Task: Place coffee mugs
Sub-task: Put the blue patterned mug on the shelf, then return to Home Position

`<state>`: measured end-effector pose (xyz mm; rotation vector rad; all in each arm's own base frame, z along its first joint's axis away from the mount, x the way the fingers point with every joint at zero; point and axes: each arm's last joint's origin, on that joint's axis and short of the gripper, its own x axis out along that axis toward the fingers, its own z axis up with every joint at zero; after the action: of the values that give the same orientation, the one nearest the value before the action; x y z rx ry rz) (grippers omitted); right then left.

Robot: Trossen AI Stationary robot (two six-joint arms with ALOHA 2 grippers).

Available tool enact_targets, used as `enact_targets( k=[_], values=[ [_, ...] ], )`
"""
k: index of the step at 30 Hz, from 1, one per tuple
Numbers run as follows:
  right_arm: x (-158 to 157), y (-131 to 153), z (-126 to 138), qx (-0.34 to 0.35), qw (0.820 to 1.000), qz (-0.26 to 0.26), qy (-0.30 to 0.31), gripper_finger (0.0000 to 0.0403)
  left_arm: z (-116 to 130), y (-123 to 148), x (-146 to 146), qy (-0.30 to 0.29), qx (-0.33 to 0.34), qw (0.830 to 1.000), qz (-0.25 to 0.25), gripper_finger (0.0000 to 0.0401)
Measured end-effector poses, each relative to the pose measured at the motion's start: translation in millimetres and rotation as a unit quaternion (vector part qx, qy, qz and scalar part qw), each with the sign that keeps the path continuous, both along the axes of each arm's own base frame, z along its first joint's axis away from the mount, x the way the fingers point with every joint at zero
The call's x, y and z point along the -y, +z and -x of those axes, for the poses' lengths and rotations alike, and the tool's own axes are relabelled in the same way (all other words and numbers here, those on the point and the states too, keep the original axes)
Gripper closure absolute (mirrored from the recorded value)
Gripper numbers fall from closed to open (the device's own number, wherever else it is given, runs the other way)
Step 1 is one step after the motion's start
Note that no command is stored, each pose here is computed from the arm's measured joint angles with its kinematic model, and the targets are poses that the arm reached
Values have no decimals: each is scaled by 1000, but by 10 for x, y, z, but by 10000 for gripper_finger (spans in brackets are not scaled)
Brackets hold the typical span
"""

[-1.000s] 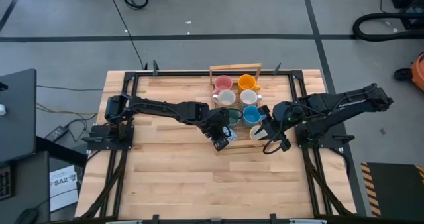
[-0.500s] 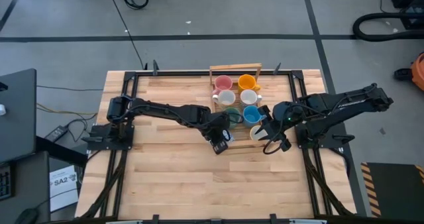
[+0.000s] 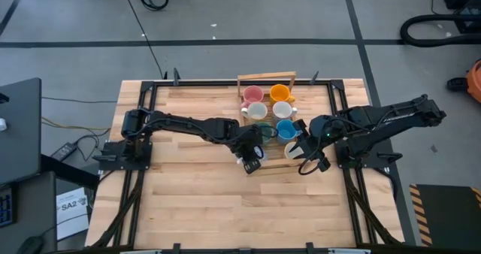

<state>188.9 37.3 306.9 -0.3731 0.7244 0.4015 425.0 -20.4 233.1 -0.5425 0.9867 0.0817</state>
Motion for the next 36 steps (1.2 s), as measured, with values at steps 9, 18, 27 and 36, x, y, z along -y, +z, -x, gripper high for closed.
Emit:
enact_targets(
  k=[9, 18, 27, 36],
  values=[
    [0, 1, 0, 0, 1000, 0, 0, 280, -53, 39, 7, -19, 38, 999, -8, 272],
    [0, 1, 0, 0, 1000, 0, 0, 280, -109, 85, 0, -20, 77, 997, -15, 267],
    [0, 1, 0, 0, 1000, 0, 0, 280, -139, 113, -2, -19, 98, 995, -15, 267],
    [0, 0, 0, 0, 1000, 0, 0, 280, -139, 112, -3, -19, 98, 995, -15, 267]
  ],
)
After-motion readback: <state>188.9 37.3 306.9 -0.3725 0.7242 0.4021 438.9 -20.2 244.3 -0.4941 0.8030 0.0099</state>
